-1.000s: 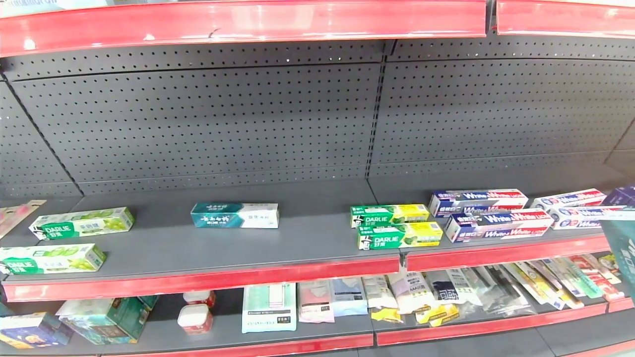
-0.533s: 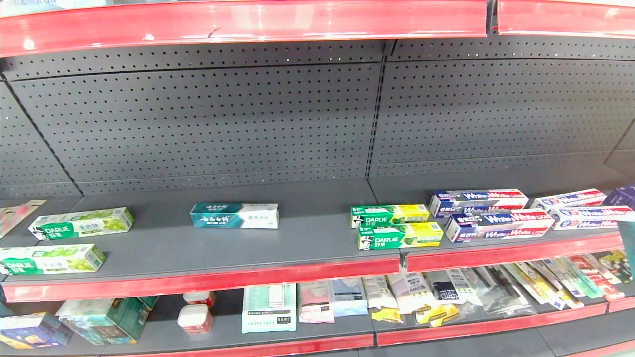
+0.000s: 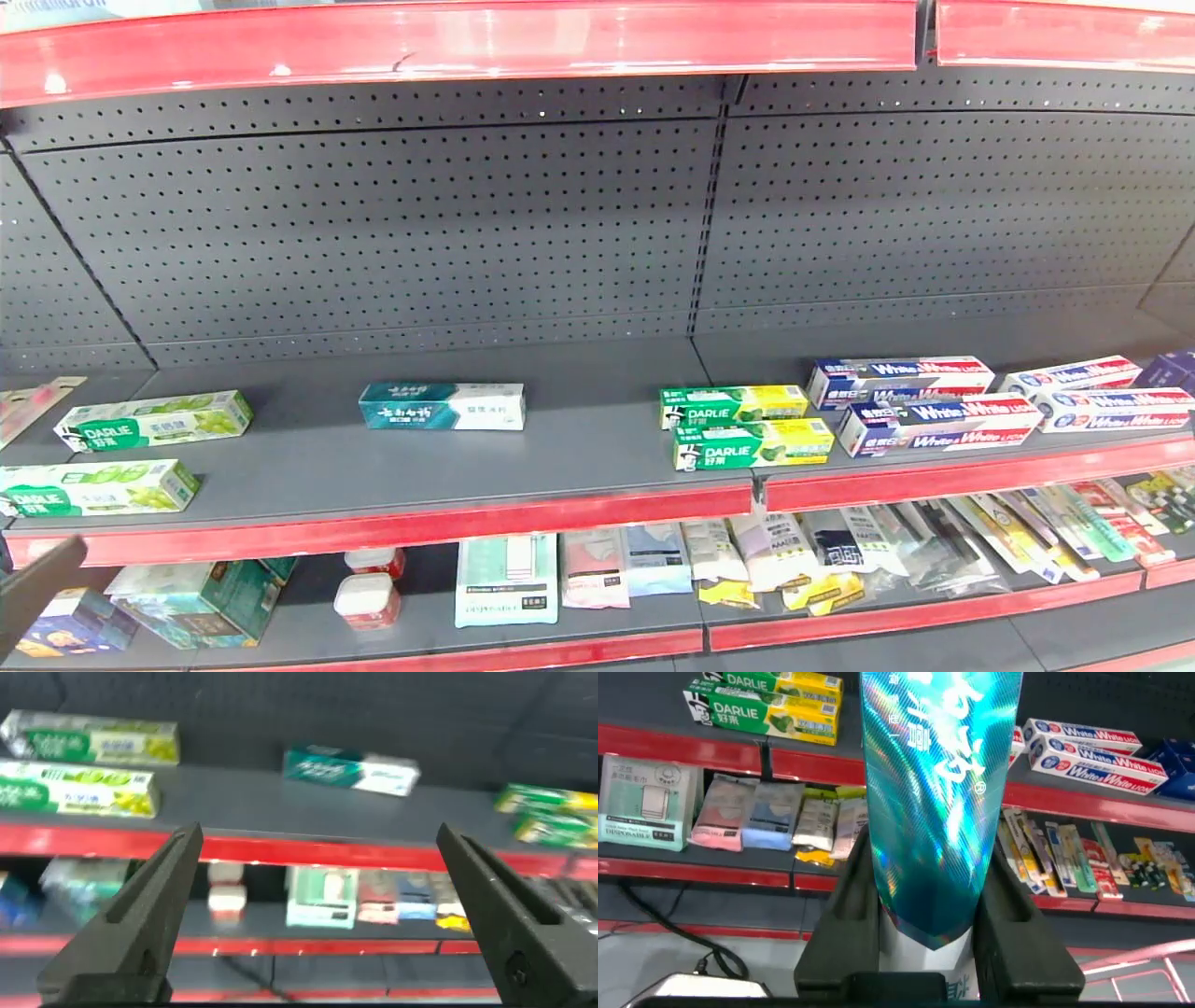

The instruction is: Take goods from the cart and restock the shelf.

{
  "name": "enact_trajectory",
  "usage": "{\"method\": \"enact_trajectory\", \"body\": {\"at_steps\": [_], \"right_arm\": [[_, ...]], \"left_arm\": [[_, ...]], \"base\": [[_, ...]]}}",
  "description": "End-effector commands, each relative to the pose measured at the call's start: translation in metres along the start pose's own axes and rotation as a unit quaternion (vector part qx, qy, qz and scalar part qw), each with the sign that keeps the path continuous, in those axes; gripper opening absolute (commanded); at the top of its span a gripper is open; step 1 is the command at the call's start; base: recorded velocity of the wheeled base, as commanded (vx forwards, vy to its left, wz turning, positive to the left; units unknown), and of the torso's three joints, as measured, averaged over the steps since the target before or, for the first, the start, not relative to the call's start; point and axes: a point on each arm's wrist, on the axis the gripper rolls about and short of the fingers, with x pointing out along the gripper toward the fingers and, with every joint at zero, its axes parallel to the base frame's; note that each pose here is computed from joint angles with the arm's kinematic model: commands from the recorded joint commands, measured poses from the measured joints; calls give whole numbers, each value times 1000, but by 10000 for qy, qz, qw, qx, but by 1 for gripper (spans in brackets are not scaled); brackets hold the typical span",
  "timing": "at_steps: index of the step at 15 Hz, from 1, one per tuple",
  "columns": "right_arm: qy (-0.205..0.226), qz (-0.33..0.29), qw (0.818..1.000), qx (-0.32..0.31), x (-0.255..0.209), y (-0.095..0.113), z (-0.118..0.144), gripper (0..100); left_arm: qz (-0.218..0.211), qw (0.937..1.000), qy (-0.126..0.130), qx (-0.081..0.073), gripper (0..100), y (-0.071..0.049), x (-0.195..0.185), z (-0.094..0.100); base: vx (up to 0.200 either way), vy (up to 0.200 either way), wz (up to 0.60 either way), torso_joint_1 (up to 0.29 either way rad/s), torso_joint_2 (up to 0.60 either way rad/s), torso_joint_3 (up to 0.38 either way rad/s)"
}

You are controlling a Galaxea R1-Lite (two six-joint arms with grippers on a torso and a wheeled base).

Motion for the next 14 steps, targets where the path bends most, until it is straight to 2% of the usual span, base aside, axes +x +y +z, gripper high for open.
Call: {"method": "enact_trajectory", "body": {"at_steps": [1,2,4,5,7,8,10,14], "right_arm": [[41,9,10000,-7,2,0,1,0],[-9,20,10000,-31,5,-5,20,0],[-35,91,9999,-50,10,-9,35,0],[-39,106,9999,-52,10,-9,36,0],[-39,168,9998,-69,14,-10,43,0],[-57,209,9997,-80,14,-10,44,0],[-68,283,9995,-113,14,-10,45,0],[51,314,9994,-111,16,-8,37,0]], "left_arm": [[816,9905,1107,-92,100,-2,93,9],[805,9903,1130,-20,100,-5,147,-3],[602,9923,1080,48,100,-15,188,-11],[556,9927,1073,60,100,-18,197,-12],[486,9931,1050,189,100,-27,250,-12],[485,9931,1049,200,100,-30,271,-13],[312,9940,1034,192,100,-41,295,-15],[-250,9926,1160,266,100,-61,307,-29]], "base": [[0,0,0,0,0,0],[0,0,0,0,0,0],[0,0,0,0,0,0],[0,0,0,0,0,0],[0,0,0,0,0,0],[0,0,0,0,0,0],[0,0,0,0,0,0],[0,0,0,0,0,0]]}}
